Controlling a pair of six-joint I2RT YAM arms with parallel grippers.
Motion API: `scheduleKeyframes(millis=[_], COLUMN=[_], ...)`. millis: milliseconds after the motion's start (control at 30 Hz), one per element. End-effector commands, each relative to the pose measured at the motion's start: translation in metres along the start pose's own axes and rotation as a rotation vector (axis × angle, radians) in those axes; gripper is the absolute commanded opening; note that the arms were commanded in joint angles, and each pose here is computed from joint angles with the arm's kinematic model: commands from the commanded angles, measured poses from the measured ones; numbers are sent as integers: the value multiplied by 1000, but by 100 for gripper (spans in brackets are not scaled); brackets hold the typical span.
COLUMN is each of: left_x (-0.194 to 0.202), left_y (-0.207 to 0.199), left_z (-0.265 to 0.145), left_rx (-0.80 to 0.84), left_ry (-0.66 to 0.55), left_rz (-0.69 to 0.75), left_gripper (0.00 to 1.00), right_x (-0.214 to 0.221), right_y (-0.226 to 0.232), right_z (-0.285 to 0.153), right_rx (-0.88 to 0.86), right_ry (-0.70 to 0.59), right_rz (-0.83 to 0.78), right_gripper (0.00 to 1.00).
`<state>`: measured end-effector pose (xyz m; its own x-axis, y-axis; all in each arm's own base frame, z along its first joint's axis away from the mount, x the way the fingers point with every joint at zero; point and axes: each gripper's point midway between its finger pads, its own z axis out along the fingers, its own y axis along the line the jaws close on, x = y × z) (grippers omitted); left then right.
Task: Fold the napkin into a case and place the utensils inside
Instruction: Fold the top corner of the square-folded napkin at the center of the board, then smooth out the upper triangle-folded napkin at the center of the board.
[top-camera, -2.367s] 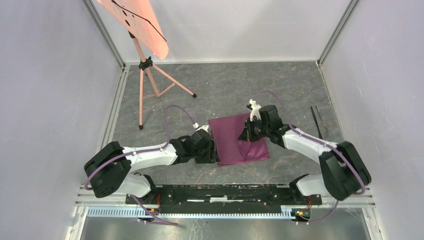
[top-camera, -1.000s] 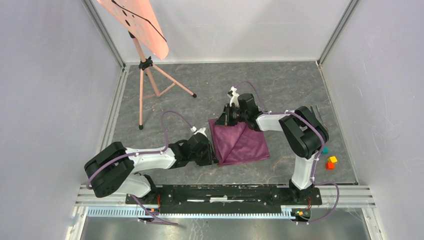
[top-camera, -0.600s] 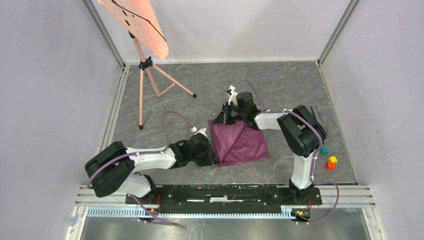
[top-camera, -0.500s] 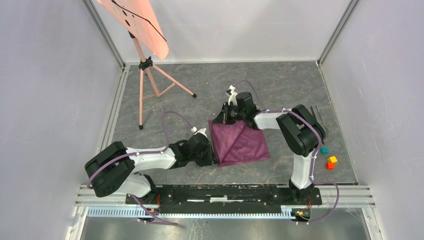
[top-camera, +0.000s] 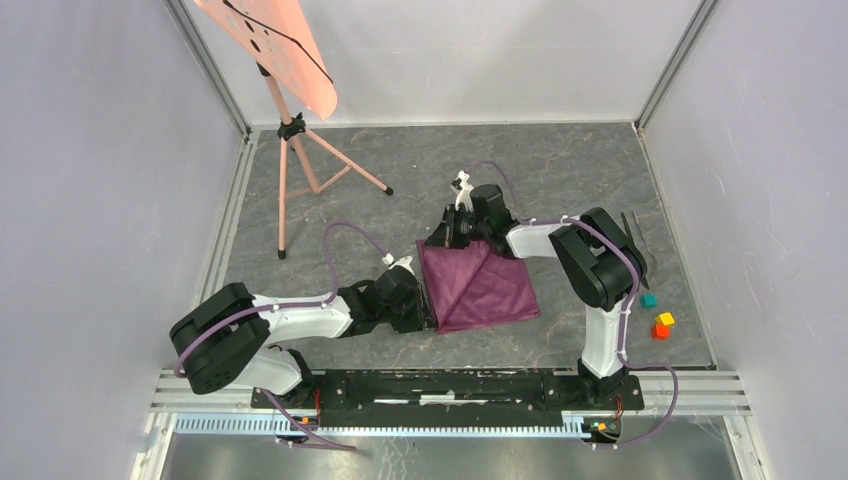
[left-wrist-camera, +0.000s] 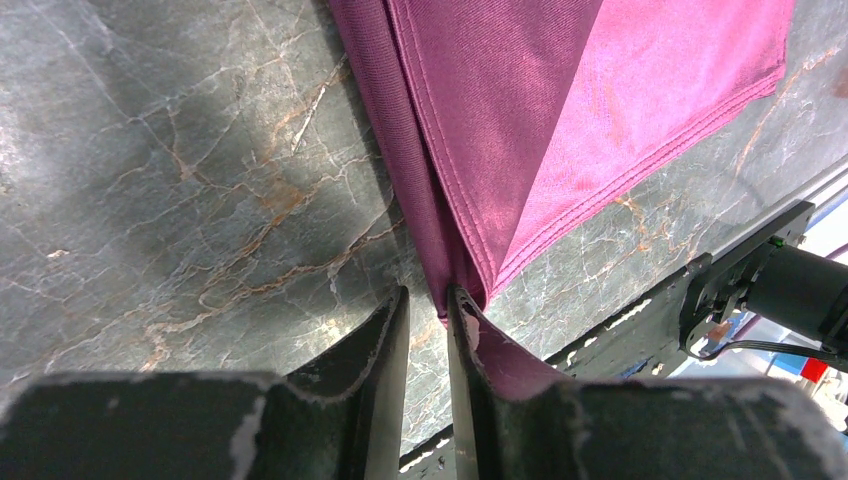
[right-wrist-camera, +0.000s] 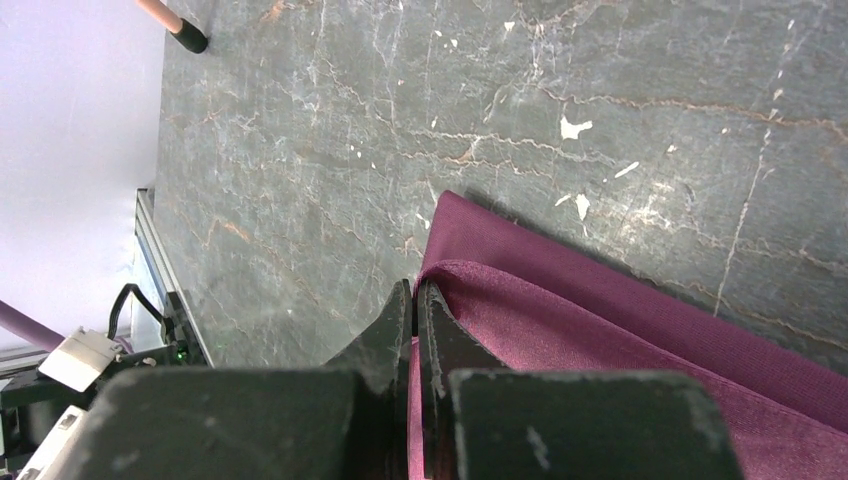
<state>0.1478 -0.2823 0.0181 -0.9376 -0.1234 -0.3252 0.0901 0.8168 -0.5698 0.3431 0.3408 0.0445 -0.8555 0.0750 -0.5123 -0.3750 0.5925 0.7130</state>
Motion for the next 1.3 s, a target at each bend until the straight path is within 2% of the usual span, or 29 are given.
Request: scheduleKeyframes(millis=[0, 267, 500, 800, 933, 1000, 1100, 1267], left_x=[20, 16, 4, -14, -44, -67, -98, -147], left_y=[32, 27, 18, 8, -3, -5, -21, -53], left_z=[1, -1, -15, -50, -69, -71, -68, -46], left_rx=[-104, -99, -89, -89, -65, -52, 29, 112], left_ry=[56, 48, 8, -59, -127, -157, -164, -153], left_rz=[2, 9, 22, 36, 41, 19, -2, 10], left_gripper=[28, 28, 33, 42, 56, 59, 59, 52], right_x=[-21, -18, -21, -36, -40, -41, -42, -51], right_y=[13, 11, 24, 43, 19, -1, -29, -56], right_z=[7, 7, -4, -45, -75, -85, -96, -96], right_rx=[-30, -24, -46, -21, 18, 42, 63, 66], right_ry=[-55, -50, -35, -11, -47, -57, -64, -76], right_rz=[-32, -31, -77, -242, -227, -205, -146, -98], right_gripper=[1, 5, 31, 52, 54, 54, 50, 44])
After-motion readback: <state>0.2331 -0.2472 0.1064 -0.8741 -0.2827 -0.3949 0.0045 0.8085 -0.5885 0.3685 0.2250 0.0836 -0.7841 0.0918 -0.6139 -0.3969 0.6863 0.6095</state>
